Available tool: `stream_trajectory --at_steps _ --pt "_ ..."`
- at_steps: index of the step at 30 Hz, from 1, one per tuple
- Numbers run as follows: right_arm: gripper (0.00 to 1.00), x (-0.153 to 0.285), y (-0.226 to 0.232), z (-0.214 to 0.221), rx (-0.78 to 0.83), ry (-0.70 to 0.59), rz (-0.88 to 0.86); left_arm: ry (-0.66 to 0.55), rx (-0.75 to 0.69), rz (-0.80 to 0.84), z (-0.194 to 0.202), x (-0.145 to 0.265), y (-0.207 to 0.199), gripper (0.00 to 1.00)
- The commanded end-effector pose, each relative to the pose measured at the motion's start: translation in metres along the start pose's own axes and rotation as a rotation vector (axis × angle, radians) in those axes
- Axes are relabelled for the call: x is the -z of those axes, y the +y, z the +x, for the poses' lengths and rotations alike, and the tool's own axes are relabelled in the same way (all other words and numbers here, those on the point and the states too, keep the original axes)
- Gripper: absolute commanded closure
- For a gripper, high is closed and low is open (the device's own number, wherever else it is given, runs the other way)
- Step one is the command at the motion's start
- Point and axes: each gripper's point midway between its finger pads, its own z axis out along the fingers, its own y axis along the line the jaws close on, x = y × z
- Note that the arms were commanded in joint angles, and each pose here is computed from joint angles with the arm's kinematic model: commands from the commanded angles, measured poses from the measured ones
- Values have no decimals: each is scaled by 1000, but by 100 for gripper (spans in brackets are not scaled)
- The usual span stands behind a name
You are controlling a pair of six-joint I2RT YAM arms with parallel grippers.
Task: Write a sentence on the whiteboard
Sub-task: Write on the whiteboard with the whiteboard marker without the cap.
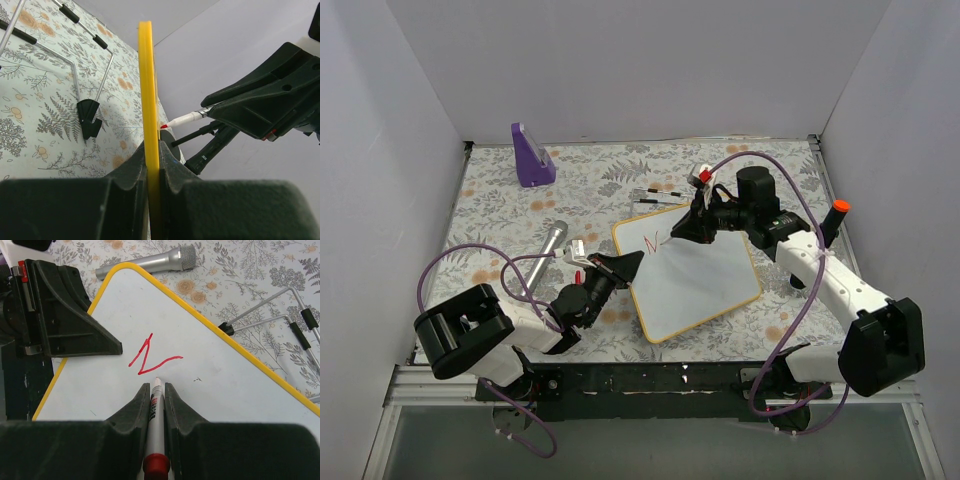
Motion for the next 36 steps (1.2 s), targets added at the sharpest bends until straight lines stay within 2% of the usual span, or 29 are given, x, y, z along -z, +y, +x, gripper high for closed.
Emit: stream_trajectory --at_steps 1,15,36 --pt "99 -4 1 -5 16 -27 -13 -102 13 154 -28 0 -41 100" --pt "99 -3 -12 8 6 2 65 -109 13 154 -30 2 -41 100" --pt "99 -4 -26 -6 20 -7 119 -103 10 152 -28 0 -40 100"
